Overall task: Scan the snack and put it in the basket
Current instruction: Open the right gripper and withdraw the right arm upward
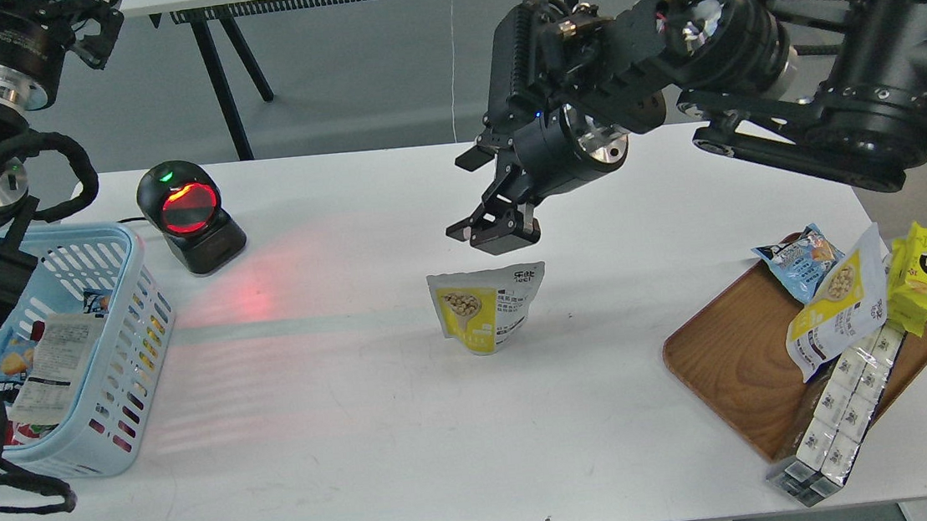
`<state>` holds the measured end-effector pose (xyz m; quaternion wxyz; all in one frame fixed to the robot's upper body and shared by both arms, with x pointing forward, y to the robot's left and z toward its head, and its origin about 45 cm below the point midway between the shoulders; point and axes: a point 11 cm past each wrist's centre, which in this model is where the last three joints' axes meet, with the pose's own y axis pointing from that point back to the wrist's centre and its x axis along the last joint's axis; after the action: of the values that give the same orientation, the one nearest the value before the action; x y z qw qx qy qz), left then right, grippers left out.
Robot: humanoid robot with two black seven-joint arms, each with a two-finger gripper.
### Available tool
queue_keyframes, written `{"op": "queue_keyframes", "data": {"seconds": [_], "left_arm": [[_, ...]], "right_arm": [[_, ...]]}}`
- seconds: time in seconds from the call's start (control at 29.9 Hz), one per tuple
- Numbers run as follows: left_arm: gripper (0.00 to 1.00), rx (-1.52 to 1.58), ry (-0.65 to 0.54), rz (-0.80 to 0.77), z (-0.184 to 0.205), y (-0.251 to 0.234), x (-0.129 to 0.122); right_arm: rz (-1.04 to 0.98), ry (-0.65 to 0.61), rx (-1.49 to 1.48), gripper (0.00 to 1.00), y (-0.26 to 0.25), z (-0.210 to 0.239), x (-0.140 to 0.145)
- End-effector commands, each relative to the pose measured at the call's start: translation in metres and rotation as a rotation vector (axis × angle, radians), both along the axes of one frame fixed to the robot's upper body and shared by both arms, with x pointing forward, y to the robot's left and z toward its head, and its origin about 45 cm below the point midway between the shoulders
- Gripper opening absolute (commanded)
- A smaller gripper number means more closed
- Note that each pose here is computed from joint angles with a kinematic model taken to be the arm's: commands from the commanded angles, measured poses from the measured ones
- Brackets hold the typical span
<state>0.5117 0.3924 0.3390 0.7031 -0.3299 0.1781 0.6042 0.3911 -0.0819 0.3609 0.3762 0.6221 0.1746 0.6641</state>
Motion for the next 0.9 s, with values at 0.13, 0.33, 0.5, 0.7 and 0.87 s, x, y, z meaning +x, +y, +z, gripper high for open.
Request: {"op": "queue_keyframes", "data": {"seconds": [0.13, 0.33, 0.5, 0.7, 0.87], "left_arm": [[1.0, 0.044, -0.016, 0.041, 0.02, 0.033, -0.008], [0.99, 0.208, 0.027, -0.044, 0.045, 0.019, 0.001], [0.99, 0.357, 0.032, -0.079, 0.057, 0.006, 0.006], [0.97, 0.64, -0.014, -0.222, 0.076, -0.047, 0.008], [0.97, 0.84, -0.127, -0.392, 0.09, -0.106, -0.01]], "right_arm": [[-0.222, 0.203, 0.295, 0.99, -0.047, 0.023, 0.019], [-0.442, 0.372, 0.611, 0.99, -0.084, 0.037, 0.055], [-0.573, 0.464, 0.869, 0.99, -0.126, 0.054, 0.073], [-0.725, 0.591, 1.145, 0.99, -0.18, 0.051, 0.084], [-0.845, 0.731, 1.388, 0.99, -0.219, 0.024, 0.083]]}}
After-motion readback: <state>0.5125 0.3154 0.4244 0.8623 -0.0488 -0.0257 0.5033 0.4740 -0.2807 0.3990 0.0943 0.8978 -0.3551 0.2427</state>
